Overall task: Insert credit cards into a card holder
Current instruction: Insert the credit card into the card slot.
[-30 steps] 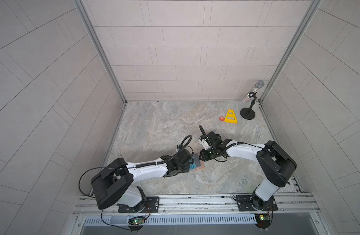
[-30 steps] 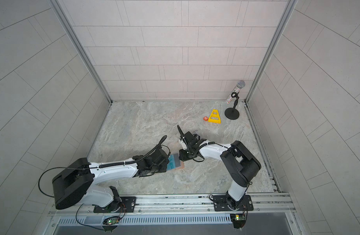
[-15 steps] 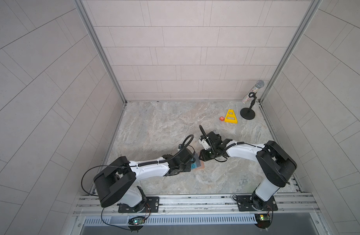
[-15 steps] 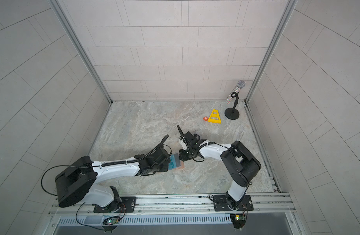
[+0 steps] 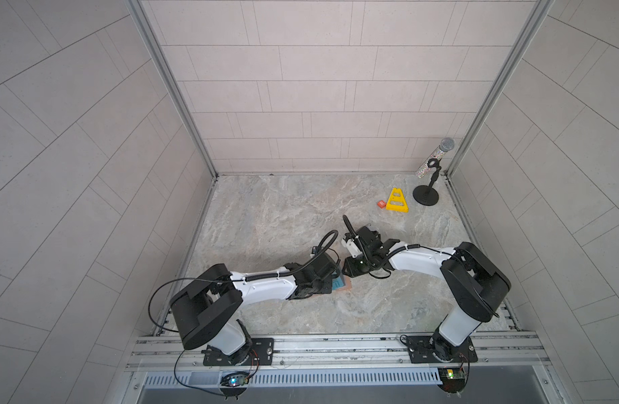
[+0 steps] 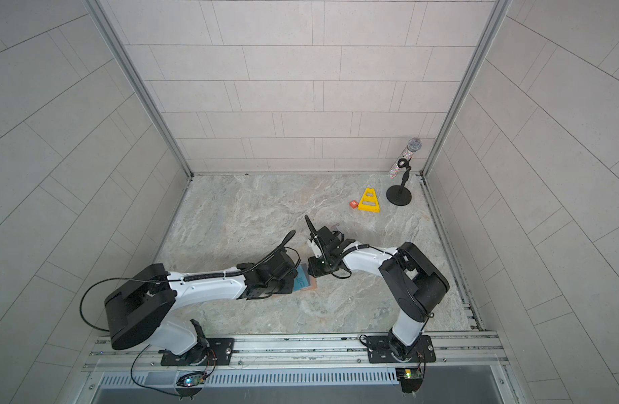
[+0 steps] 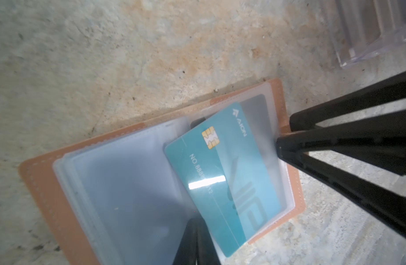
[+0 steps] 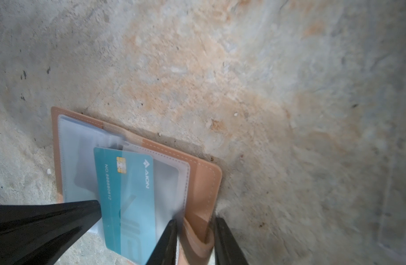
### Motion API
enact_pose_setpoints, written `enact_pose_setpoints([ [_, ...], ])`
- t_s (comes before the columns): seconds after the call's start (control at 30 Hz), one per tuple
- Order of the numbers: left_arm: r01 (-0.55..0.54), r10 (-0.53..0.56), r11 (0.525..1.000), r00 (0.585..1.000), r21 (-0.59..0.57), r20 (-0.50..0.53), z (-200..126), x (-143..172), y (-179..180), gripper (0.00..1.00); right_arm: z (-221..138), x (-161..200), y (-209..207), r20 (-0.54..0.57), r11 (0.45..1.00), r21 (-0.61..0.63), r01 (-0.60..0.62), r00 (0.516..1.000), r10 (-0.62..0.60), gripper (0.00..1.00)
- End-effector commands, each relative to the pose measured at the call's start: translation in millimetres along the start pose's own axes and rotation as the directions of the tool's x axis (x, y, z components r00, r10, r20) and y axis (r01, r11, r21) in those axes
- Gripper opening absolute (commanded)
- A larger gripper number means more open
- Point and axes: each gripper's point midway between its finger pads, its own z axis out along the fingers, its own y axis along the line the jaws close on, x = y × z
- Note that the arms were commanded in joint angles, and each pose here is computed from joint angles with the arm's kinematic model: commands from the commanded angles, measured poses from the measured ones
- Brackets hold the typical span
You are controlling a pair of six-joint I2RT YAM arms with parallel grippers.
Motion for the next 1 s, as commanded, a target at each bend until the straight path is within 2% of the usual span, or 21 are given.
enact_pose_setpoints([
  [0.0, -0.023, 0.023, 1.0, 1.0, 0.003, 0.002, 3, -3, -6, 0.09, 14, 43, -22, -0.13, 0.996, 0.077, -0.036, 0.99, 0.045, 0.3],
  [0.8, -0.044, 0.052, 0.995, 0.994, -0.086, 0.091, 0, -25, 2, 0.09, 14, 46, -24, -0.129, 0.996, 0.083, -0.035, 0.991, 0.046, 0.3],
  [0.97, -0.034, 0.047, 0.99, 0.994, -0.137, 0.095, -3, -27, 12, 0.09, 14, 45, -24, -0.128, 0.996, 0.084, -0.035, 0.991, 0.045, 0.3],
])
